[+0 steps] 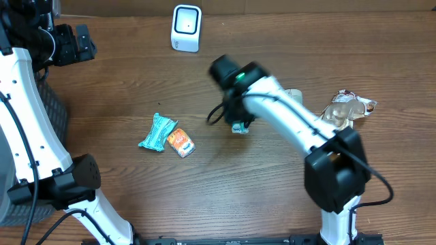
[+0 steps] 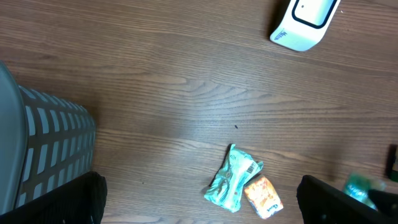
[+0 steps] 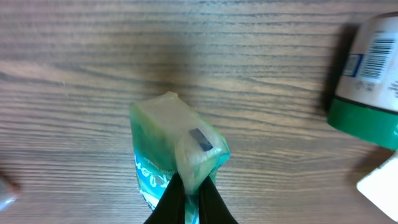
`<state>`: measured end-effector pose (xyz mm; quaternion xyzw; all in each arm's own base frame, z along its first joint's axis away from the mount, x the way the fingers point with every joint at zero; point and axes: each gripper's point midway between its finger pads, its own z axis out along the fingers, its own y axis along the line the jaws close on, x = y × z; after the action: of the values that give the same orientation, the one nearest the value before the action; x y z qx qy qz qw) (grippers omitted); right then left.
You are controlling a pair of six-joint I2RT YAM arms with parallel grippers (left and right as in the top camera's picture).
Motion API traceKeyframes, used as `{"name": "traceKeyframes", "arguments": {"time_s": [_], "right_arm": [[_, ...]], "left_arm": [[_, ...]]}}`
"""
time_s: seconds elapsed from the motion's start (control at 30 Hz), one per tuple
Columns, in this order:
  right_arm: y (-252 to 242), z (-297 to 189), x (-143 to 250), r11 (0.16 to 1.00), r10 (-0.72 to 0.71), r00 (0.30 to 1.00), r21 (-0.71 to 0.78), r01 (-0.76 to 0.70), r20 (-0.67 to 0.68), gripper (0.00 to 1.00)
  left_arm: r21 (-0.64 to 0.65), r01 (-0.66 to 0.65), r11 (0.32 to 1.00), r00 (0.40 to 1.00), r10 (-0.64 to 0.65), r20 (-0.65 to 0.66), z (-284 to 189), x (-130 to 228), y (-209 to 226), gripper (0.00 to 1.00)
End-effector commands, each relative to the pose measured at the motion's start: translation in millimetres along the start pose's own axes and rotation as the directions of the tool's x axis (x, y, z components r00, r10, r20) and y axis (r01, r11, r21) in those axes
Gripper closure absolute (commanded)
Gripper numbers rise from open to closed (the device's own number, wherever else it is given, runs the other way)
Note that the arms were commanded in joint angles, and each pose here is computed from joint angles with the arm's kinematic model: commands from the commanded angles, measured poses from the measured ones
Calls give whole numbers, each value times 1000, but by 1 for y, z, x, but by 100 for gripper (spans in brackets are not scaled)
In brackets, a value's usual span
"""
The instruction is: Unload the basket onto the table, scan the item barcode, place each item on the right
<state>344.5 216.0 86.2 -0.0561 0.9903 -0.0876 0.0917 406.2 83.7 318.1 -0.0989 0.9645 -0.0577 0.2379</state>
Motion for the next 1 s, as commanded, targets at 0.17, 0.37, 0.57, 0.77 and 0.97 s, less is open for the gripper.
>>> {"name": "traceKeyframes", "arguments": {"time_s": [0.17, 0.37, 0.57, 0.77, 0.97], "right_arm": [[-29, 41, -11, 910, -75, 993, 414, 30, 93, 96], [-15, 46, -7, 926, -125, 990, 365, 96, 57, 96], [58, 50, 17, 931, -352, 936, 103, 350, -3, 77], [84, 34, 19, 920, -391, 920, 31, 391, 27, 75], [82, 3, 6, 925, -380, 924, 20, 379, 54, 65]], "left_arm": [[1, -20, 1000, 999, 20, 27, -9, -2, -3, 0], [1, -20, 1000, 999, 20, 27, -9, -2, -3, 0], [1, -20, 1000, 999, 20, 27, -9, -2, -3, 0], [1, -20, 1000, 999, 20, 27, -9, -2, -3, 0], [1, -20, 1000, 999, 20, 27, -9, -2, -3, 0]]}}
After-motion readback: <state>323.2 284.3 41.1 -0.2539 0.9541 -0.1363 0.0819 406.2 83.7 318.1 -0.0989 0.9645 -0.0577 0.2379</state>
